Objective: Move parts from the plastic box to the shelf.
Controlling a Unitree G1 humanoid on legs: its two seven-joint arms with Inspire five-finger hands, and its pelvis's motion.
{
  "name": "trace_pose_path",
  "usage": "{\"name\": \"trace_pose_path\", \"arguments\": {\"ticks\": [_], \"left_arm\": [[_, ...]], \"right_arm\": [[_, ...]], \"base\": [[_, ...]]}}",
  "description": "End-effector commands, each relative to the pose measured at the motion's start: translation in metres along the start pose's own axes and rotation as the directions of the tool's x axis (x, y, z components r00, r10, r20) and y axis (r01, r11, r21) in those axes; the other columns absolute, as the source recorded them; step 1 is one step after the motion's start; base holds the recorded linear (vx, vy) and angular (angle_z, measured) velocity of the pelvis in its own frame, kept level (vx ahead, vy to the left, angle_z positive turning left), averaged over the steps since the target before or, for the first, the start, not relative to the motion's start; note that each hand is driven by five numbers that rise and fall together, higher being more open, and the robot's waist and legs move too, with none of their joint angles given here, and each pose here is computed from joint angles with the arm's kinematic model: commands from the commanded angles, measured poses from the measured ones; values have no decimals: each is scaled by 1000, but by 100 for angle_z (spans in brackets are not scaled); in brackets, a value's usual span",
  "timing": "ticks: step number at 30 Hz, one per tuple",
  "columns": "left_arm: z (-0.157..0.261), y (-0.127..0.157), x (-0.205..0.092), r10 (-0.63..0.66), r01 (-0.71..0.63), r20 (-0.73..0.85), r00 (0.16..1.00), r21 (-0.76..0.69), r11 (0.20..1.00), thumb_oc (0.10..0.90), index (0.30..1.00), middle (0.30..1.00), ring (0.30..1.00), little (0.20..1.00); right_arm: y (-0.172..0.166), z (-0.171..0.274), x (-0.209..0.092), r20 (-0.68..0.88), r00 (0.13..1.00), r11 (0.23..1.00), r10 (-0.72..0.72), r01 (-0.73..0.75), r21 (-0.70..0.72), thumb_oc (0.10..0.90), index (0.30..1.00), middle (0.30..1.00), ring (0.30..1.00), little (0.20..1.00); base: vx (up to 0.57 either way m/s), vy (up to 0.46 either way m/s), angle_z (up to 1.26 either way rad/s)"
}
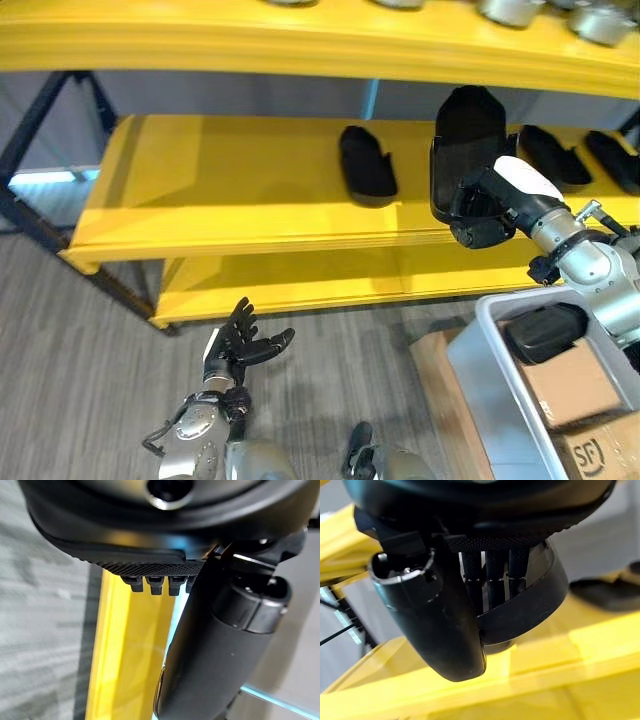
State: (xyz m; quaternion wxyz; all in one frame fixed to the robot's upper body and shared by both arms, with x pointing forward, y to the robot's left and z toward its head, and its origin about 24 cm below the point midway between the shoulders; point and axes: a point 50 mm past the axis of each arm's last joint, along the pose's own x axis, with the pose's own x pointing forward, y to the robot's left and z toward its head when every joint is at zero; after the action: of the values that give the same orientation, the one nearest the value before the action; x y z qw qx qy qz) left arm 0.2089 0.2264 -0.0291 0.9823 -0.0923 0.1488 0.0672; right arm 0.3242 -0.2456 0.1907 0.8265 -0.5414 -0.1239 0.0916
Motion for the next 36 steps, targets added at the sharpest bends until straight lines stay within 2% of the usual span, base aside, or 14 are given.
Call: {"name": "trace_pose_path", "arguments": {"ticks": [1, 9, 14, 23, 36], "left_arm": [[41, -4, -1, -75, 66, 195, 978, 53, 996, 900, 1000, 1000, 1000, 1000], [48, -5, 2, -129, 103, 199, 971, 134, 986, 900, 1000, 1000, 1000, 1000], [53, -5, 5, -129, 99, 212, 969, 143, 985, 900, 1000, 1000, 1000, 1000], [58, -1, 4, -108, 78, 231, 967, 135, 988, 900, 1000, 1000, 1000, 1000], [72, 4, 3, -95, 61, 283, 954, 127, 990, 900, 1000, 1000, 1000, 1000]], "right_arm": [[-47, 17, -6, 100, 966, 970, -240, 242, -3, 400, 300, 300, 300, 300], [-42, 8, -19, 62, 963, 965, -261, 262, 3, 400, 300, 300, 300, 300], [-49, 14, -15, 82, 958, 961, -274, 276, -12, 400, 300, 300, 300, 300], [-69, 46, 16, 186, 950, 960, -250, 269, -79, 400, 300, 300, 300, 300], [-78, 84, 60, 253, 945, 957, -208, 250, -145, 400, 300, 300, 300, 300]], "base": [[159, 201, -42], [122, 195, -7], [89, 125, 6], [47, 6, 2], [-12, -25, 16]]}}
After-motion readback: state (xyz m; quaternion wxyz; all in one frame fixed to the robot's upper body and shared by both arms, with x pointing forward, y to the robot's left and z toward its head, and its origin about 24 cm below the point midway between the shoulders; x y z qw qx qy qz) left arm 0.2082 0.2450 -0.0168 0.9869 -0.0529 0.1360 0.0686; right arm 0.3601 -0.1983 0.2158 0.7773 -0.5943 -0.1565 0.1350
